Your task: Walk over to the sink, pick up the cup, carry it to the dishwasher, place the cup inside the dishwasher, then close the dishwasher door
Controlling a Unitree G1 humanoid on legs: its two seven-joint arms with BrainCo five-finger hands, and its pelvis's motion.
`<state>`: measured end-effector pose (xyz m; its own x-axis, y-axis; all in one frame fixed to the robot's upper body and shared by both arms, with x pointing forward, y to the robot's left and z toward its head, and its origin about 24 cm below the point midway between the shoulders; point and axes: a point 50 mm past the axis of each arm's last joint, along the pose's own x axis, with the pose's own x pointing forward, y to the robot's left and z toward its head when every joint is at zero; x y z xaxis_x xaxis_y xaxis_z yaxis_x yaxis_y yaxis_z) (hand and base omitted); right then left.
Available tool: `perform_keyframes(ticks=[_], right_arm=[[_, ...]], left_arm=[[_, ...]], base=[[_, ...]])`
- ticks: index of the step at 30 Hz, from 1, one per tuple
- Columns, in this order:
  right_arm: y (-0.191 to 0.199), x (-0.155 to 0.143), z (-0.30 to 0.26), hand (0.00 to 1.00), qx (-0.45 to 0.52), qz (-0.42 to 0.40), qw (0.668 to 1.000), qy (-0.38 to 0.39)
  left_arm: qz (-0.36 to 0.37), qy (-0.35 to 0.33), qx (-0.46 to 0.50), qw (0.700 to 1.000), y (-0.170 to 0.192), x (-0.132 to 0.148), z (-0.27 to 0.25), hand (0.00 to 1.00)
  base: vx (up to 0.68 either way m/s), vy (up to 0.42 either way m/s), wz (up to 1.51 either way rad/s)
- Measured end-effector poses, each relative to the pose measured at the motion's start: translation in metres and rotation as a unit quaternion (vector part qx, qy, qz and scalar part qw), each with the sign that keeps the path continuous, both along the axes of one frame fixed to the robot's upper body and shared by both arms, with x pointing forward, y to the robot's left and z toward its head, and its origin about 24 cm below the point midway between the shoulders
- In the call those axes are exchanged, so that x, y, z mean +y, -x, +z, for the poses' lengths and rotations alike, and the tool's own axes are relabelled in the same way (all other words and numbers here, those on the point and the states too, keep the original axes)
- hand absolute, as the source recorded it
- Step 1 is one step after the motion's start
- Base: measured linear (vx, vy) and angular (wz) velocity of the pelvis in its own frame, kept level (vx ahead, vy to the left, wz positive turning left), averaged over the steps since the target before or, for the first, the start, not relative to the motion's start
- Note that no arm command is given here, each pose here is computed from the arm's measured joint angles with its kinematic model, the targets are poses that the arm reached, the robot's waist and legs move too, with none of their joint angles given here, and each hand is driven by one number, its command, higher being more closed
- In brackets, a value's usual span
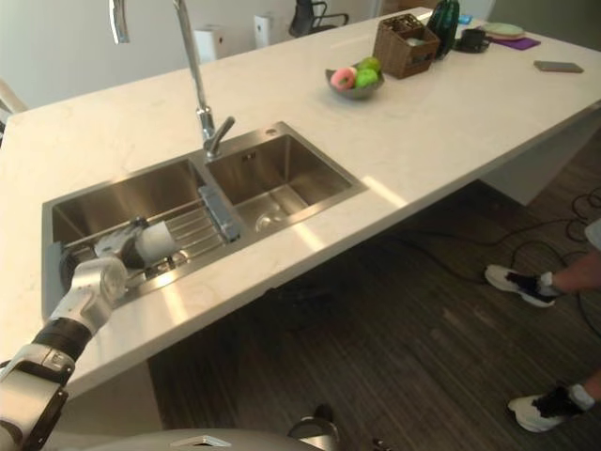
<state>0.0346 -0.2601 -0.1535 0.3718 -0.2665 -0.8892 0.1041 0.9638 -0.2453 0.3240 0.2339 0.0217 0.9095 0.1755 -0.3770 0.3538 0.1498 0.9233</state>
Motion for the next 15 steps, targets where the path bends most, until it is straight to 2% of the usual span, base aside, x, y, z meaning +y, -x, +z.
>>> perform_keyframes(ticks=[8, 15], right_arm=[[-0.002, -0.003, 0.001, 0.00, 0.007, 0.006, 1.000, -0.009], [-0.005, -0.004, 0.001, 0.00, 0.013, 0.025, 1.000, -0.008]], left_arm=[[0.022, 0.067, 0.070, 0.995, 0.001, 0.006, -0.013, 0.00], [0.029, 0.116, 0.079, 0.990, 0.000, 0.009, -0.014, 0.00]], base=[[0.00, 0.000, 0.00], [0.00, 0.000, 0.00]])
